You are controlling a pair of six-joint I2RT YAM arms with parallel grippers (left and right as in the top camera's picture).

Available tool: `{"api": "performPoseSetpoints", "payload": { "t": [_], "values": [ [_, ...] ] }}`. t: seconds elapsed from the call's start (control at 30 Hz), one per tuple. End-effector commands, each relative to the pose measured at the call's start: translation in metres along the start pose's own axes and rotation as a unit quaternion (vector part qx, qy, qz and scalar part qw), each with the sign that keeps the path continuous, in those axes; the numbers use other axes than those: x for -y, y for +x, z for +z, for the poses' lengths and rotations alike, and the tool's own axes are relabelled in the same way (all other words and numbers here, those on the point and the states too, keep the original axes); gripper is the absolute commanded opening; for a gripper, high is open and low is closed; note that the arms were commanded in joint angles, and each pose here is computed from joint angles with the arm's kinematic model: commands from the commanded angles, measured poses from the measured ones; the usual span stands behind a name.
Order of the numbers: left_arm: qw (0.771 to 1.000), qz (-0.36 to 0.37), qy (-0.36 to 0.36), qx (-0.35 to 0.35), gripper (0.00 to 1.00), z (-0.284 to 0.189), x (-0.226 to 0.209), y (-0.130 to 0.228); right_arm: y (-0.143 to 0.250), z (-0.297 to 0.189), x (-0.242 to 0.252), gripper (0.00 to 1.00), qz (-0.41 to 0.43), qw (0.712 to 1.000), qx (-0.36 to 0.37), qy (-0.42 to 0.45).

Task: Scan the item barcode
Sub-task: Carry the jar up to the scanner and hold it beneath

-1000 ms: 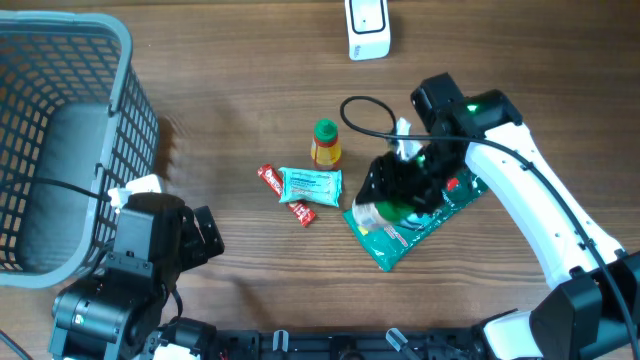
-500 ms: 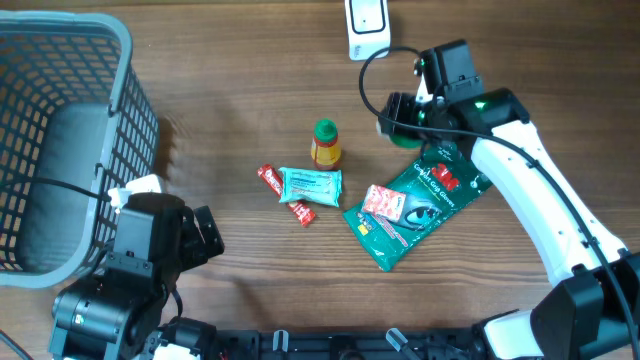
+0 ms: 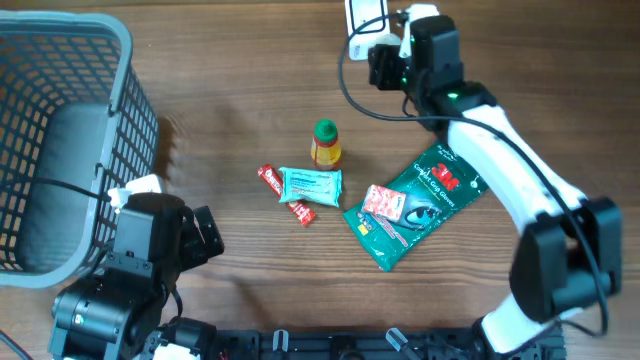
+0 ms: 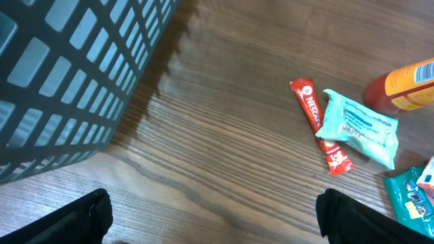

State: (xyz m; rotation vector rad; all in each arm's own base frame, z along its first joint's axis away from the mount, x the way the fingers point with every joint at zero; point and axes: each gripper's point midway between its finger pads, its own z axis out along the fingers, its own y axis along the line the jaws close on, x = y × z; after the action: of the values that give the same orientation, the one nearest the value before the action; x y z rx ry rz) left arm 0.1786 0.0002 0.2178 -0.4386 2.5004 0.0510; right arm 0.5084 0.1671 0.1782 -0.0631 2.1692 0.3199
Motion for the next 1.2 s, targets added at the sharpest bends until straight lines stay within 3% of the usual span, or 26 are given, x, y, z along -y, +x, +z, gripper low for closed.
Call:
{"api": "performPoseSetpoints", "payload": {
  "t": [0.0, 0.23, 0.57, 0.97, 1.17],
  "values": [
    [1.0, 0.005, 0.001, -0.001, 1.0, 0.0, 0.0, 0.0, -0.008, 0.032, 0.006, 0.45, -0.04, 0.998, 0.046, 0.014],
    [1.0, 0.005, 0.001, -0.001, 1.0, 0.0, 0.0, 0.0, -0.019, 0.081, 0.003, 0.5, -0.087, 0.985, 0.148, 0.0],
    [1.0, 0.005, 0.001, -0.001, 1.0, 0.0, 0.0, 0.0, -0.046, 0.122, 0.001, 0.5, -0.103, 0.975, 0.197, 0.011],
    [1.0, 0.005, 0.001, -0.001, 1.0, 0.0, 0.0, 0.0, -0.059, 0.122, 0.011, 0.48, -0.089, 0.974, 0.205, 0.044],
    [1.0, 0.005, 0.001, -0.001, 1.0, 0.0, 0.0, 0.0, -0.099, 0.09, 0.046, 0.46, -0.048, 0.971, 0.216, 0.094]
  ]
}}
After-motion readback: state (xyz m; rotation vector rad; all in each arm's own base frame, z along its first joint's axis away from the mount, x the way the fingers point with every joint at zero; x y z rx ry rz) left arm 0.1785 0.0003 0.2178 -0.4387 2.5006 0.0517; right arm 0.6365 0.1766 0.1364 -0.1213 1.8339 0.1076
